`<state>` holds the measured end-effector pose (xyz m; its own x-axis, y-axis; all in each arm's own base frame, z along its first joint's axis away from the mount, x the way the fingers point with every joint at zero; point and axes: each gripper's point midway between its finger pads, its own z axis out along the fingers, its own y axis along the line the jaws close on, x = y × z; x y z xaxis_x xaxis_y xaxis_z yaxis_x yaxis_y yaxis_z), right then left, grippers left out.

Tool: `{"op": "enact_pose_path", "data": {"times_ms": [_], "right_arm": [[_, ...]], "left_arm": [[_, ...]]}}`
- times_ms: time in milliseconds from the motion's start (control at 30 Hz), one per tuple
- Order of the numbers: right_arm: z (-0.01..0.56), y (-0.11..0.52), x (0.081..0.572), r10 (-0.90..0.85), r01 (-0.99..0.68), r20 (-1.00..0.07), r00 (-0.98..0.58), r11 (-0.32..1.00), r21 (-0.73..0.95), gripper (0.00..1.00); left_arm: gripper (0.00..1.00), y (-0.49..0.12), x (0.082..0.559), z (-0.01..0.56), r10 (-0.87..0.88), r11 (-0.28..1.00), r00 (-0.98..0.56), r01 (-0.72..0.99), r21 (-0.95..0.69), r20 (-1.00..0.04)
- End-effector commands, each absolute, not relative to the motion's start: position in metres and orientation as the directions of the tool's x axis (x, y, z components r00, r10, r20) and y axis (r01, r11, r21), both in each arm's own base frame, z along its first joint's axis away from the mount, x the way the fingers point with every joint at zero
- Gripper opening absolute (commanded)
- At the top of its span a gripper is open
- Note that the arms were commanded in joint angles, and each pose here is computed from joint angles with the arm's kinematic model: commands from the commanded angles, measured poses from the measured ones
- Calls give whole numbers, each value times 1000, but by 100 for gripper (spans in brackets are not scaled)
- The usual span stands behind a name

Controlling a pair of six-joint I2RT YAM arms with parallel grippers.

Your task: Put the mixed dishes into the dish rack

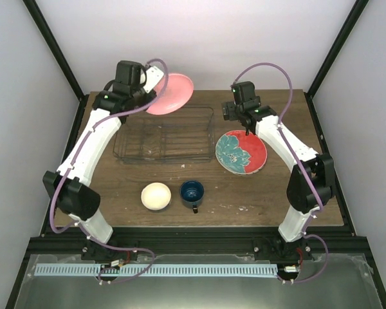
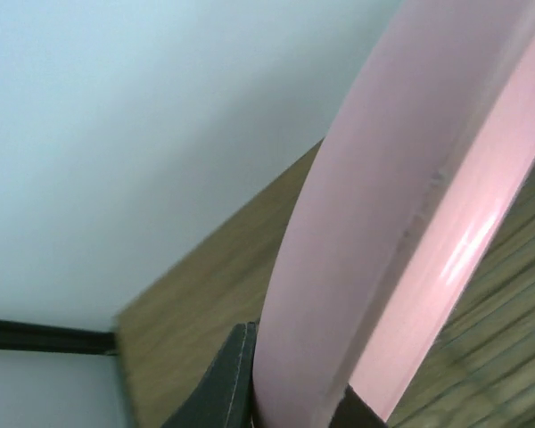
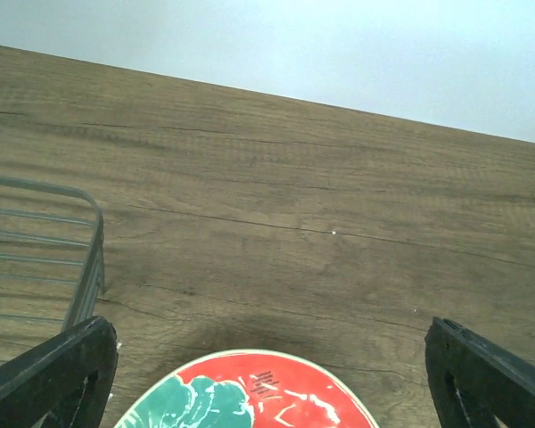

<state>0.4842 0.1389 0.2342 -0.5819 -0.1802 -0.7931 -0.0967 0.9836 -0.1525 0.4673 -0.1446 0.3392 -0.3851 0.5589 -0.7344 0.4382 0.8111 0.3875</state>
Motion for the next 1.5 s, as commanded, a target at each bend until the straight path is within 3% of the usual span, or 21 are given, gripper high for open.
{"op": "enact_pose_path", "data": {"times_ms": [0, 100, 300, 600, 1467], "right_arm": [[248, 130, 492, -183, -60, -824, -536, 982, -180, 96], [240, 129, 495, -187, -64, -816, -546, 981, -183, 96], [231, 127, 498, -181, -64, -810, -558, 982, -176, 97], [223, 122, 500, -174, -60, -802, -572, 983, -171, 98], [209, 110, 508, -172, -45, -780, -602, 982, -181, 100]], "left_arm": [[0, -132, 469, 341, 850, 527, -247, 383, 759, -465], [0, -135, 463, 334, 935, 350, -190, 354, 868, -300], [0, -134, 455, 326, 983, 144, -154, 318, 937, -98], [0, -123, 460, 346, 986, -4, -166, 183, 983, 35], [0, -110, 486, 271, 982, 77, -186, 339, 938, -13]]}}
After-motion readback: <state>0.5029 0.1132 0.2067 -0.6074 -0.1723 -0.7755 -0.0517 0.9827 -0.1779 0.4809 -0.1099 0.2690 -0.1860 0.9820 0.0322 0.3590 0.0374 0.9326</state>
